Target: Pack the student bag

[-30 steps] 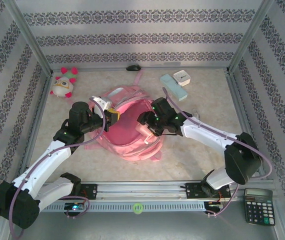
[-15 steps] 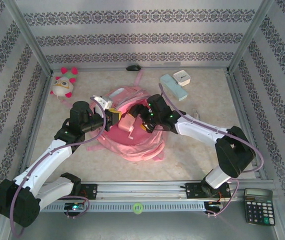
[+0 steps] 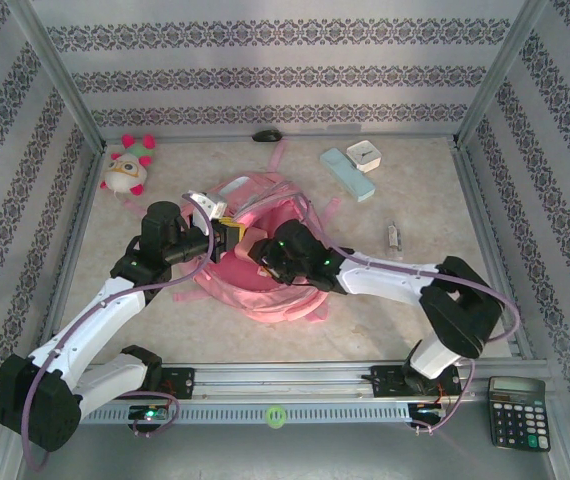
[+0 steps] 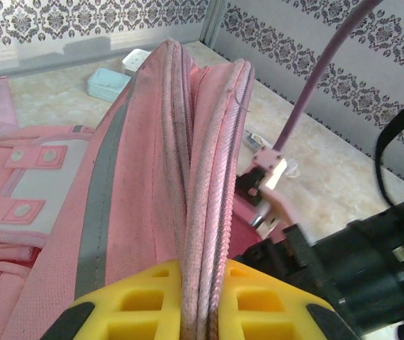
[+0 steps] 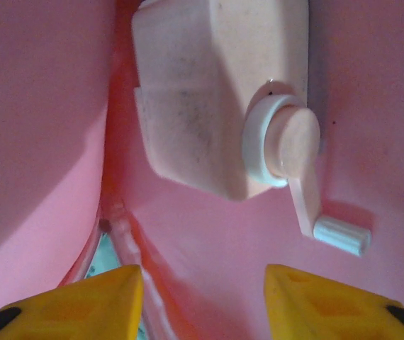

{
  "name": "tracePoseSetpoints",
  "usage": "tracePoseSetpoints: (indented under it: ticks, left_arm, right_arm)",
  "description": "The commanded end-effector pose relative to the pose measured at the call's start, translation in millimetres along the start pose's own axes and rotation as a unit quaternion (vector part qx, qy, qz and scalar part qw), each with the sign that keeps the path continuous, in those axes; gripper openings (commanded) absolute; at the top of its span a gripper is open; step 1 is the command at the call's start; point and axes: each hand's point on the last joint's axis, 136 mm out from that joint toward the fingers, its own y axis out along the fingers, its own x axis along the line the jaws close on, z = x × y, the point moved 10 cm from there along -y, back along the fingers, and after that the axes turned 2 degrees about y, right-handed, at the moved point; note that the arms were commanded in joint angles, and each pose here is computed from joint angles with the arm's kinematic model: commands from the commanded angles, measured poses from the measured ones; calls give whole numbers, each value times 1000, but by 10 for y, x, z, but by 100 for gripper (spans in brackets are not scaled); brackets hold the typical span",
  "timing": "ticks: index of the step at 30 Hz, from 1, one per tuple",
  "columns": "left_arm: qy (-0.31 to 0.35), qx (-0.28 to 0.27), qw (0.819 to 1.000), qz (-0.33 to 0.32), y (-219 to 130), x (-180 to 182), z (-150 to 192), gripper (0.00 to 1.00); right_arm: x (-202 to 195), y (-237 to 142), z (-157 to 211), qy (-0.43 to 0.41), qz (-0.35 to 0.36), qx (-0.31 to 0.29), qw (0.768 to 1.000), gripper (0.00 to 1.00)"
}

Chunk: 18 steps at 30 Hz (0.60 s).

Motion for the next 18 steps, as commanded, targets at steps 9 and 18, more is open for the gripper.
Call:
tracePoseSetpoints:
  ticks: [9,18]
  left_arm:
    - [62,-93,992,59,-98,-140,-439,0]
    - [73,-92,993,11,-111,-84,-464,0]
  right_arm:
    - [351,613,-382,-76,-106,-84,988,31]
    - [317,670,-575,-93,-126,-93,983,42]
